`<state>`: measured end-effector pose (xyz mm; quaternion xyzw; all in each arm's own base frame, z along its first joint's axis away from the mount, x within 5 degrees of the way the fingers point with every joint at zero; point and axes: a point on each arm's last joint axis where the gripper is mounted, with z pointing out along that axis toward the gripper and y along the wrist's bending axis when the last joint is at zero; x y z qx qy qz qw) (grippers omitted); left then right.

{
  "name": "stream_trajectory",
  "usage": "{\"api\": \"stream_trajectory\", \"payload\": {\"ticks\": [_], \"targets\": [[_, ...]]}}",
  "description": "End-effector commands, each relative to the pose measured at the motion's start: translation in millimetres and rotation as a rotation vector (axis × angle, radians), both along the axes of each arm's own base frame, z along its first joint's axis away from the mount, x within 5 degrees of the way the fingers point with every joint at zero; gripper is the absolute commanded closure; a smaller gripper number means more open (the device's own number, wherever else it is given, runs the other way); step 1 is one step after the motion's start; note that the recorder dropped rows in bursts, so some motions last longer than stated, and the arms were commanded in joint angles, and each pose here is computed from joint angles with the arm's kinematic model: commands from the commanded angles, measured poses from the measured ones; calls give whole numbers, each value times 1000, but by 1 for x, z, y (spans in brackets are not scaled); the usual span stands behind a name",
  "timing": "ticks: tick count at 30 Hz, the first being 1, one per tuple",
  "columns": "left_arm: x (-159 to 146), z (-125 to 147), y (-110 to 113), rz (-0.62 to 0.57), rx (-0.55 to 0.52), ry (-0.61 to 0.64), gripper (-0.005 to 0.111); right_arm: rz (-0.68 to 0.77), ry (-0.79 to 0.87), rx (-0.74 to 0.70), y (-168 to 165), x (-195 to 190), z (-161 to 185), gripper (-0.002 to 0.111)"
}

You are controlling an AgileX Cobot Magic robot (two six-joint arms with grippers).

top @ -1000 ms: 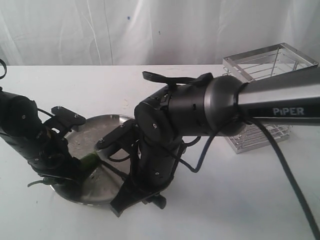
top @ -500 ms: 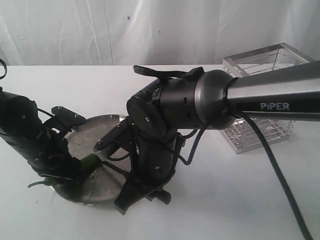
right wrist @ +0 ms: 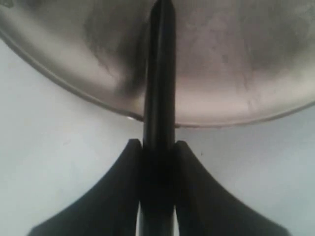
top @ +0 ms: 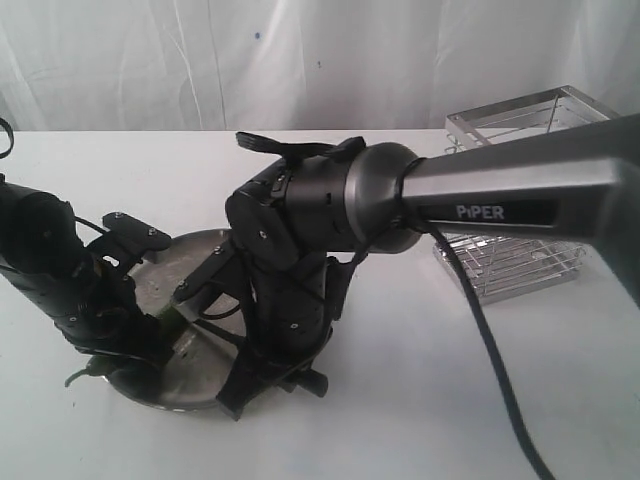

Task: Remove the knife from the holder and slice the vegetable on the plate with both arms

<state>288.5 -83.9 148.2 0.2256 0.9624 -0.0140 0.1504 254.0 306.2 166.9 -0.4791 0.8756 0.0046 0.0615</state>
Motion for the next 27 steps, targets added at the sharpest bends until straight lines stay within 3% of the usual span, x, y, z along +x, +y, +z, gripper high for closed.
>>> {"api": "stream_trajectory", "payload": {"ticks": [1,13,22,25,27], "targets": [[-2,0,0,11,-1,15,43,42,-11,-13,11,4,-2,108],[-2,0,0,11,1,21,45,70,-2,-76,12,8,-2,108],[-7,-1,2,10,13,69,93,71,-5,-73,12,8,-2,108],[-6,-1,2,10,13,67,106,71,-6,-72,12,8,-1,108],[-6,-1,2,10,12,64,107,75,-9,-69,13,9,0,108]]}}
